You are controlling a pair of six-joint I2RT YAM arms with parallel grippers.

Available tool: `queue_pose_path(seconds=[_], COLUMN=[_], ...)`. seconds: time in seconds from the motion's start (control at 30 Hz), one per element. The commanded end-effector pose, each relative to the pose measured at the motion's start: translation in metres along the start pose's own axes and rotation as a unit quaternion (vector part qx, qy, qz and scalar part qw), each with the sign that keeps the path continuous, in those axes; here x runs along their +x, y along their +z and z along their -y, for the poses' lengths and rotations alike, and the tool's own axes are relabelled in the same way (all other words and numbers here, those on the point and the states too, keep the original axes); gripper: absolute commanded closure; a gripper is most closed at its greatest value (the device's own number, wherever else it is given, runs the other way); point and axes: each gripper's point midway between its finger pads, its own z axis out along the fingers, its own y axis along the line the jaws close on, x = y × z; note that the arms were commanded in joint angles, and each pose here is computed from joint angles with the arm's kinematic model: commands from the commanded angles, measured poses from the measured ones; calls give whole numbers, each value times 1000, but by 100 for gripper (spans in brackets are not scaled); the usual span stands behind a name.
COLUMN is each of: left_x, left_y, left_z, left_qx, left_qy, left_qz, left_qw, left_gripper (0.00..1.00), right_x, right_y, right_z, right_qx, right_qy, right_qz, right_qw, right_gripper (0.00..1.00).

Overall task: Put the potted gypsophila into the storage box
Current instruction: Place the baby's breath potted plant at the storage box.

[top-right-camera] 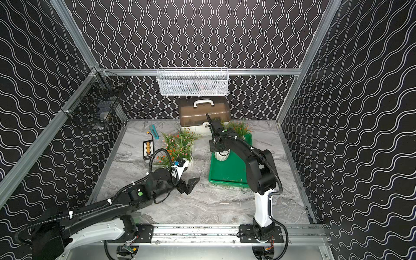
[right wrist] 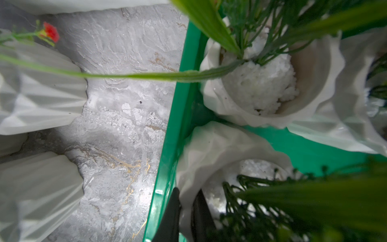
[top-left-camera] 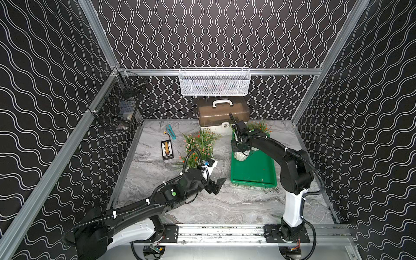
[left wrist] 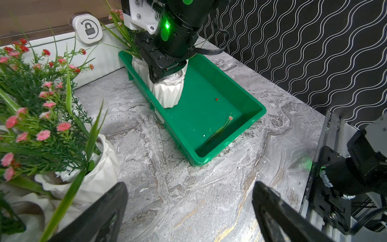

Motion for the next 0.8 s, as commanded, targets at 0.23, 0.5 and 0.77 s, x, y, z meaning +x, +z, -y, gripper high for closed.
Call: queue_pose_path(seconds=[0.23,0.5,0.77], left_x=[-5,-5,-5], left_y=[1,0,-1], left_z=[0,-2,-6], left_qx=[-2,-5,-18], left_qy=[1,1,-1], left_qz=[11,12,12], left_qw=[1000,1000,1000], left_gripper=[4,4,4], right_x=[-11,-12,-11], right_y=[12,9,-38], right_z=[-2,-4,2], right_qx=[4,0,-14], right_qy=[1,4,17], right_qz=[11,13,43], right_qw=[1000,1000,999], right_gripper=[92,82,64])
